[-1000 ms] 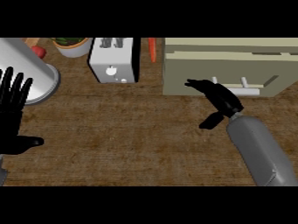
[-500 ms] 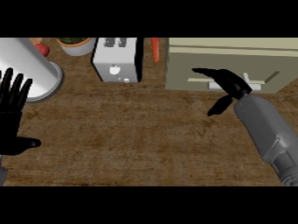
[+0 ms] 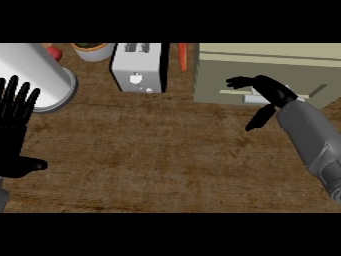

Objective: Pick up the cup, place it into the drawer and close the drawer

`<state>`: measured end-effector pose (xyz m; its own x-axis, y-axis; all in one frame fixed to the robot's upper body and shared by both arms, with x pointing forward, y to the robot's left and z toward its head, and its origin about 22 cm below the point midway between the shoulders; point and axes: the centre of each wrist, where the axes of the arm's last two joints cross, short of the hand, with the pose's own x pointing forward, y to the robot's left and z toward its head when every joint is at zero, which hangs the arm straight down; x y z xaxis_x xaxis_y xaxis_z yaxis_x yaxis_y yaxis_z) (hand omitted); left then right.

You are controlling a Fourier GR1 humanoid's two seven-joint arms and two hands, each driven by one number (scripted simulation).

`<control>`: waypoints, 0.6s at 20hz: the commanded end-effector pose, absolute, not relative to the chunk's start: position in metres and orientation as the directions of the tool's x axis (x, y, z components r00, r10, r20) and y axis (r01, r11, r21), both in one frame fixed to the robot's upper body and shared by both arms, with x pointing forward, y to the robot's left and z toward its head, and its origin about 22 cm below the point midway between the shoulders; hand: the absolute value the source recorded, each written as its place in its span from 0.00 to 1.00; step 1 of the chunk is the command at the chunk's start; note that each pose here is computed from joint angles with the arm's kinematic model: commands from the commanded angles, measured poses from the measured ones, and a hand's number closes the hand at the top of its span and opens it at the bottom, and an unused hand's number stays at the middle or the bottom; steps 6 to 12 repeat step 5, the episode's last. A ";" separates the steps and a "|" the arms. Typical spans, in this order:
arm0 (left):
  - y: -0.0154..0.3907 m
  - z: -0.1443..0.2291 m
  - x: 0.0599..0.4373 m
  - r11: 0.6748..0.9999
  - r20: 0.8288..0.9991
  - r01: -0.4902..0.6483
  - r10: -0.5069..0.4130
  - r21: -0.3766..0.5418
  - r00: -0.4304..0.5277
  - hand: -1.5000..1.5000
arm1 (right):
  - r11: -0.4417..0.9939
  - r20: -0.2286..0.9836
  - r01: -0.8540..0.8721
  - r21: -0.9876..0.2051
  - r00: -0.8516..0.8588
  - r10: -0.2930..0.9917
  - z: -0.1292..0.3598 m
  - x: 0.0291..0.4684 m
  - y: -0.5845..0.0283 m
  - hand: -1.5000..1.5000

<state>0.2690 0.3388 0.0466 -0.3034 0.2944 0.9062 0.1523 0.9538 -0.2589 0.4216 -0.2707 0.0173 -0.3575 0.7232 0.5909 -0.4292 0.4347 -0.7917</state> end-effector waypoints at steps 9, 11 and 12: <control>0.332 0.048 0.274 0.955 0.906 0.153 0.290 -0.253 -0.309 0.00 | 0.448 0.544 -0.338 -0.827 -0.286 0.789 0.044 0.434 -0.285 0.00; 0.332 0.048 0.274 0.955 0.906 0.153 0.290 -0.253 -0.309 0.00 | 0.448 0.544 -0.338 -0.827 -0.286 0.789 0.044 0.434 -0.285 0.00; 0.332 0.048 0.274 0.955 0.906 0.153 0.290 -0.253 -0.309 0.00 | 0.448 0.544 -0.338 -0.827 -0.286 0.789 0.044 0.434 -0.285 0.00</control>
